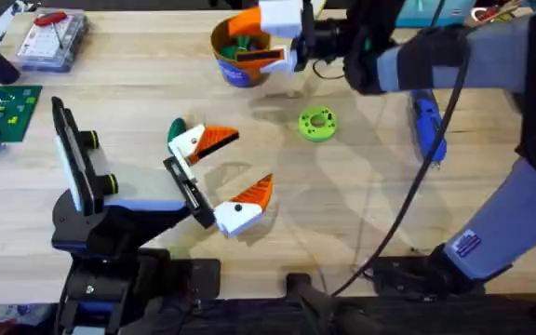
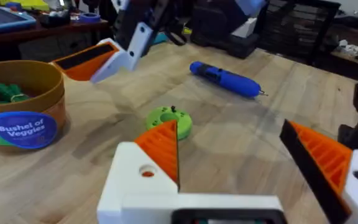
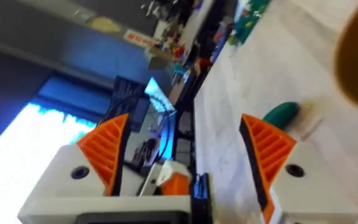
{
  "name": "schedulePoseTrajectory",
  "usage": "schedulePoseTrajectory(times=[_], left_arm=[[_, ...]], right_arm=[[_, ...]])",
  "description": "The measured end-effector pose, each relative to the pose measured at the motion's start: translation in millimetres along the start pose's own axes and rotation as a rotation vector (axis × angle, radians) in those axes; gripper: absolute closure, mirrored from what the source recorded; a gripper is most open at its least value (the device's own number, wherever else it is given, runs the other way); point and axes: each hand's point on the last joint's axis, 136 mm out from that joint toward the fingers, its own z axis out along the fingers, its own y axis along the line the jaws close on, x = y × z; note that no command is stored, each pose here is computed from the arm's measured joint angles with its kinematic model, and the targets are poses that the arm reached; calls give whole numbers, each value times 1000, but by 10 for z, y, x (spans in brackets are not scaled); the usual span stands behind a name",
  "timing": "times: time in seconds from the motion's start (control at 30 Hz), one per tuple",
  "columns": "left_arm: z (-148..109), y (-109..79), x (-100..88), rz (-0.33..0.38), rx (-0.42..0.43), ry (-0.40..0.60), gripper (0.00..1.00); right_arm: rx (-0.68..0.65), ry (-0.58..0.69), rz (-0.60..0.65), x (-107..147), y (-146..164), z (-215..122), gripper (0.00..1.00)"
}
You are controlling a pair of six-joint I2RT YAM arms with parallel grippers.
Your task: Pick up the gripper from the table and insert it into the empty holder that is missing its gripper. Then pick up a screw, insert it into the mounting hole, and use the screwdriver to tighten it. Finally, clean up the table by picking up the vegetable and placing it into the bucket.
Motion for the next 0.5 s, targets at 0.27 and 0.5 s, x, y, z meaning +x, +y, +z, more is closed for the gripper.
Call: schedulePoseTrajectory(times=[0.27, 0.5], left_arm=[[0, -5, 1, 3, 3, 0, 14], [0, -7, 2, 3, 4, 1, 14]], right_arm=[[230, -115, 19, -254, -511, -171, 4], [573, -102, 1, -80, -511, -629, 5]])
